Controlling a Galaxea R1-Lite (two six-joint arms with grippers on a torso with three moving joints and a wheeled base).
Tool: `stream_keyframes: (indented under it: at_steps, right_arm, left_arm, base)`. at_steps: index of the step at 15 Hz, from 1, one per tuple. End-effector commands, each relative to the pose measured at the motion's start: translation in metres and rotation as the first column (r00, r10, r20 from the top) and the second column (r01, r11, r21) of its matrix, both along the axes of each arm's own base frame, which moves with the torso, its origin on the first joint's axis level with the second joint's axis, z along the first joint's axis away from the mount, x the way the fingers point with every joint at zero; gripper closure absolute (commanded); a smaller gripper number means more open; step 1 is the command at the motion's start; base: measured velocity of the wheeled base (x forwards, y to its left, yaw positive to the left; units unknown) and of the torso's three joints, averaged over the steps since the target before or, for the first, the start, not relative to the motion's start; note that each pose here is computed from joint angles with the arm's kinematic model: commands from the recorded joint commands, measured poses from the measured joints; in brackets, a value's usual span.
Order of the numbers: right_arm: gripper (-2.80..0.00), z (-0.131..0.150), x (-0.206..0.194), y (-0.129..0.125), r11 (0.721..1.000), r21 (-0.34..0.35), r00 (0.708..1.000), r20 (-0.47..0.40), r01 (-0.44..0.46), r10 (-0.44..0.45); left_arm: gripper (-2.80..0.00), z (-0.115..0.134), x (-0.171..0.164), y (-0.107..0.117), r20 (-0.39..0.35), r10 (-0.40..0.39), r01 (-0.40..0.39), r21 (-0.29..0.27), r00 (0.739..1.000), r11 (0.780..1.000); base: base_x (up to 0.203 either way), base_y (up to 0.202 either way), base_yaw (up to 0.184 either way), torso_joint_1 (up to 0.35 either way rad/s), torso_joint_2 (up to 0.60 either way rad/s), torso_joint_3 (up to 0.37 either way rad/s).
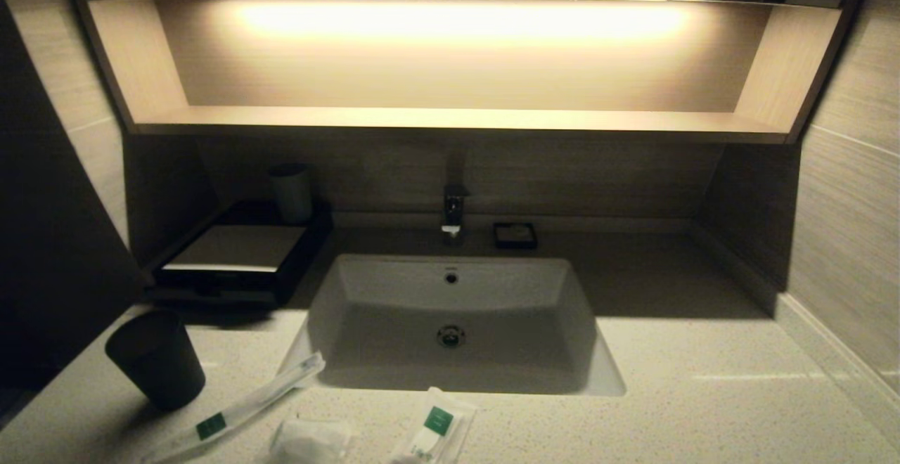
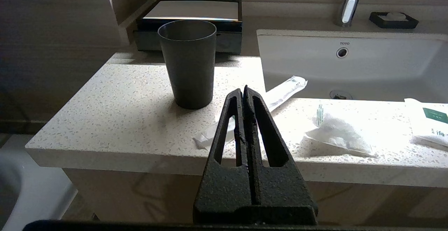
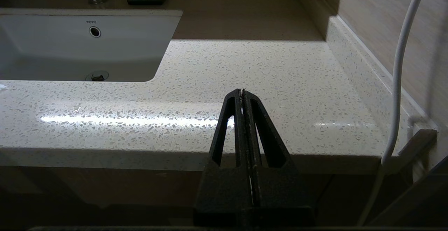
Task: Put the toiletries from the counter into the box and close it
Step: Pick up the cup
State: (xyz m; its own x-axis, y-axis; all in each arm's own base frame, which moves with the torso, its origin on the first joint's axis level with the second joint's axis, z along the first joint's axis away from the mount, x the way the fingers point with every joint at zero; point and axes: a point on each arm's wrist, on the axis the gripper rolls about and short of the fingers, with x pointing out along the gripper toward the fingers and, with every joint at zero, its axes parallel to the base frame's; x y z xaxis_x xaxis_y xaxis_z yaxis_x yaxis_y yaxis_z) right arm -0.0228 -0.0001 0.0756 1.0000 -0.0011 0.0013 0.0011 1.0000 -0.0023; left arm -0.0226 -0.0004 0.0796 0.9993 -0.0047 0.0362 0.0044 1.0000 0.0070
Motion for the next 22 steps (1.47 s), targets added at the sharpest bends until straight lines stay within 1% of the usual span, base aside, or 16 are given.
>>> stream_keyframes:
  at_steps: [1,5,7,9,12,15,16,17,18,20,22]
  right_arm:
    - [0.00,0.000,0.000,0.000,1.000,-0.001,1.000,-0.001,0.000,0.000]
    - [0.00,0.000,0.000,0.000,1.000,-0.001,1.000,-0.001,-0.001,0.001]
    - [0.00,0.000,0.000,0.000,1.000,-0.001,1.000,-0.001,-0.001,0.001]
    - [0.00,0.000,0.000,0.000,1.000,-0.001,1.000,0.000,-0.001,0.001]
    - [0.00,0.000,0.000,0.000,1.000,-0.001,1.000,-0.001,0.000,0.000]
    - [0.00,0.000,0.000,0.000,1.000,-0.001,1.000,-0.001,-0.001,0.001]
    - [0.00,0.000,0.000,0.000,1.000,-0.001,1.000,-0.001,-0.001,0.001]
    - [0.00,0.000,0.000,0.000,1.000,-0.001,1.000,-0.001,0.000,0.000]
    - [0.00,0.000,0.000,0.000,1.000,-0.001,1.000,-0.001,-0.001,0.001]
    - [0.00,0.000,0.000,0.000,1.000,-0.001,1.000,-0.001,-0.001,0.001]
    - [0.00,0.000,0.000,0.000,1.000,-0.001,1.000,-0.001,0.000,0.000]
  left_arm:
    - [0.00,-0.005,0.002,0.000,-0.019,0.002,-0.002,0.001,1.000,1.000]
    - [0.00,-0.006,0.002,0.000,-0.022,0.016,-0.016,0.005,1.000,1.000]
    - [0.00,0.001,0.000,0.000,0.003,0.019,-0.019,0.004,1.000,1.000]
    - [0.00,0.021,-0.008,0.000,0.048,0.024,-0.024,-0.002,0.999,1.000]
    - [0.00,0.049,-0.027,0.000,0.040,0.021,-0.021,-0.003,0.999,1.000]
    - [0.00,0.076,-0.037,0.000,0.061,0.025,-0.024,-0.005,0.998,1.000]
    - [0.00,0.086,-0.034,0.001,0.051,0.033,-0.032,-0.006,0.998,0.999]
    - [0.00,0.098,-0.027,0.001,0.024,0.047,-0.047,-0.009,0.999,0.999]
    - [0.00,0.112,-0.020,0.001,0.010,0.063,-0.063,-0.013,0.998,0.998]
    - [0.00,0.142,-0.006,0.002,0.013,0.089,-0.089,-0.019,0.996,0.996]
    - [0.00,0.163,0.010,0.003,-0.015,0.120,-0.120,-0.019,0.993,0.993]
  base:
    - [0.000,0.000,0.000,0.000,0.00,0.000]
    - [0.000,0.000,0.000,0.000,0.00,0.000]
    - [0.000,0.000,0.000,0.000,0.00,0.000]
    - [0.000,0.000,0.000,0.000,0.00,0.000]
    - [0.000,0.000,0.000,0.000,0.00,0.000]
    - [0.000,0.000,0.000,0.000,0.00,0.000]
    - [0.000,0.000,0.000,0.000,0.00,0.000]
    - [0.000,0.000,0.000,0.000,0.00,0.000]
    - [0.000,0.000,0.000,0.000,0.00,0.000]
    - [0.000,0.000,0.000,0.000,0.00,0.000]
    - [0.000,0.000,0.000,0.000,0.00,0.000]
